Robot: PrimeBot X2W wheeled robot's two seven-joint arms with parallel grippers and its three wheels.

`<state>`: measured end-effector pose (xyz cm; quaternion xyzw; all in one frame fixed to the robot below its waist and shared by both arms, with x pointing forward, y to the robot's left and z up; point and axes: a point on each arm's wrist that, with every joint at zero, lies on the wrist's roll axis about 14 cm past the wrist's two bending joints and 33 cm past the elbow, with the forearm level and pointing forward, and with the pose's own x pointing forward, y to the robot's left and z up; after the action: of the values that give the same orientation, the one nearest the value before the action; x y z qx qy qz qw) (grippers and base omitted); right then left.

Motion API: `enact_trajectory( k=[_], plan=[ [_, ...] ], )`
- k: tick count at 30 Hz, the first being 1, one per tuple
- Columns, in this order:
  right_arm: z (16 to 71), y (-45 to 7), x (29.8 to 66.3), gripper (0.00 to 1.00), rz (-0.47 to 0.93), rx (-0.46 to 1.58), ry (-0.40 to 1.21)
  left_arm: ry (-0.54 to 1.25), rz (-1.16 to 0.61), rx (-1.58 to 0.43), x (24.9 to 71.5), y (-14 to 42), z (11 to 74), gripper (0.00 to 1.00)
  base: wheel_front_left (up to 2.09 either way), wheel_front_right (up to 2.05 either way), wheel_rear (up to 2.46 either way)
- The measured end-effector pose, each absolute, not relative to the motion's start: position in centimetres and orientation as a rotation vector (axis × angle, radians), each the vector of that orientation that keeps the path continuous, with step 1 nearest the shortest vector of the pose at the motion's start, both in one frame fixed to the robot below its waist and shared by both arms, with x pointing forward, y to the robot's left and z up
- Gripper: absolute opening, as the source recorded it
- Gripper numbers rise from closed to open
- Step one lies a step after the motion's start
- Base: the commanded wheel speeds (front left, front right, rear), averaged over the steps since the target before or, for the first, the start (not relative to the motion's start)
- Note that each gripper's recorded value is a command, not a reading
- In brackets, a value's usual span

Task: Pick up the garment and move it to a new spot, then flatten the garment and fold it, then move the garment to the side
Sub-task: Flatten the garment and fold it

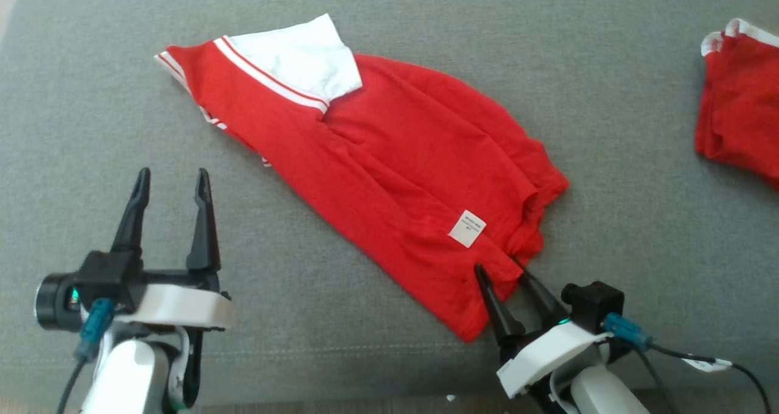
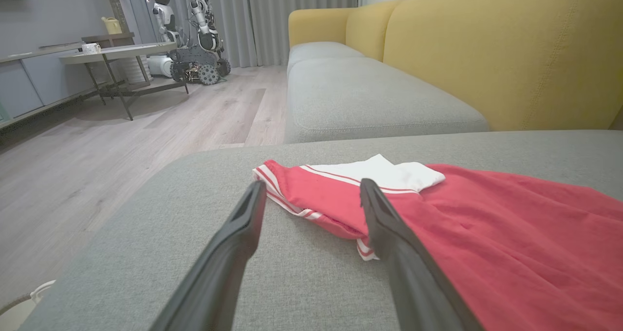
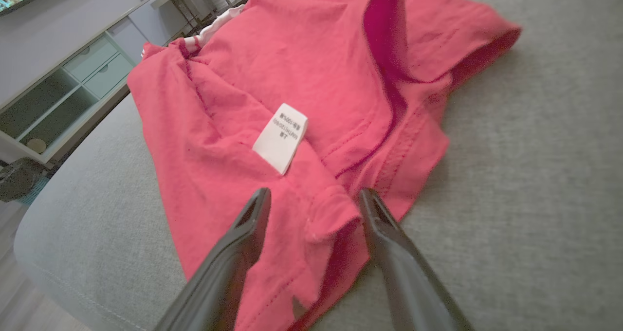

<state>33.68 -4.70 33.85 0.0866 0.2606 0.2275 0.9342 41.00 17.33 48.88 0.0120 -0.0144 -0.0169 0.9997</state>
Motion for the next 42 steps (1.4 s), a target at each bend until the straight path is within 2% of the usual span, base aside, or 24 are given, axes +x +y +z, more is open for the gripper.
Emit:
enact_trajectory(
  k=[2, 3, 10, 16, 22, 25, 30, 31, 32, 37, 42],
  plan=[
    [33.6, -4.3, 33.4, 0.02, 0.486, 0.170, 0.547, -0.036, -0.036, 0.025, 40.7, 17.2, 49.1, 1.00, 0.00, 0.00, 0.00],
    [33.5, -4.2, 33.3, 0.00, 0.491, 0.168, 0.552, -0.038, -0.036, 0.023, 40.6, 17.1, 49.2, 1.00, 0.00, 0.00, 0.00],
    [33.2, -6.3, 34.0, 0.00, 0.452, 0.126, 0.551, -0.045, -0.054, 0.033, 40.9, 16.7, 49.2, 1.00, 0.00, 0.00, 0.00],
    [37.4, -12.7, 38.2, 0.00, 0.293, 0.032, 0.365, -0.057, -0.083, 0.037, 41.6, 15.9, 49.3, 1.00, 0.00, 0.00, 0.00],
    [42.8, -18.5, 40.5, 0.00, 0.160, -0.082, 0.218, -0.061, -0.130, 0.032, 41.8, 14.5, 49.3, 1.00, 0.00, 0.00, 0.00],
    [42.9, -18.9, 40.7, 0.00, 0.159, -0.118, 0.245, -0.059, -0.149, 0.026, 41.8, 14.0, 49.2, 1.00, 0.00, 0.00, 0.00],
    [38.8, -18.5, 38.3, 0.00, 0.171, -0.099, 0.429, -0.056, -0.198, 0.025, 41.5, 12.6, 49.1, 1.00, 0.00, 0.00, 0.00],
    [38.2, -18.5, 37.8, 0.38, 0.165, -0.089, 0.449, -0.055, -0.208, 0.021, 41.5, 12.4, 49.0, 1.00, 0.00, 0.00, 0.00],
    [37.8, -18.6, 37.4, 1.00, 0.151, -0.075, 0.463, -0.053, -0.215, 0.021, 41.5, 12.2, 49.0, 1.00, 0.00, 0.00, 0.00],
    [37.4, -19.9, 36.8, 1.00, 0.080, -0.044, 0.457, -0.040, -0.240, 0.027, 41.6, 11.5, 48.4, 1.00, 0.00, 0.00, 0.00],
    [36.5, -20.1, 34.8, 1.00, 0.057, -0.040, 0.482, -0.023, -0.260, 0.016, 41.8, 10.8, 47.7, 1.00, 0.00, 0.00, 0.00]
  ],
)
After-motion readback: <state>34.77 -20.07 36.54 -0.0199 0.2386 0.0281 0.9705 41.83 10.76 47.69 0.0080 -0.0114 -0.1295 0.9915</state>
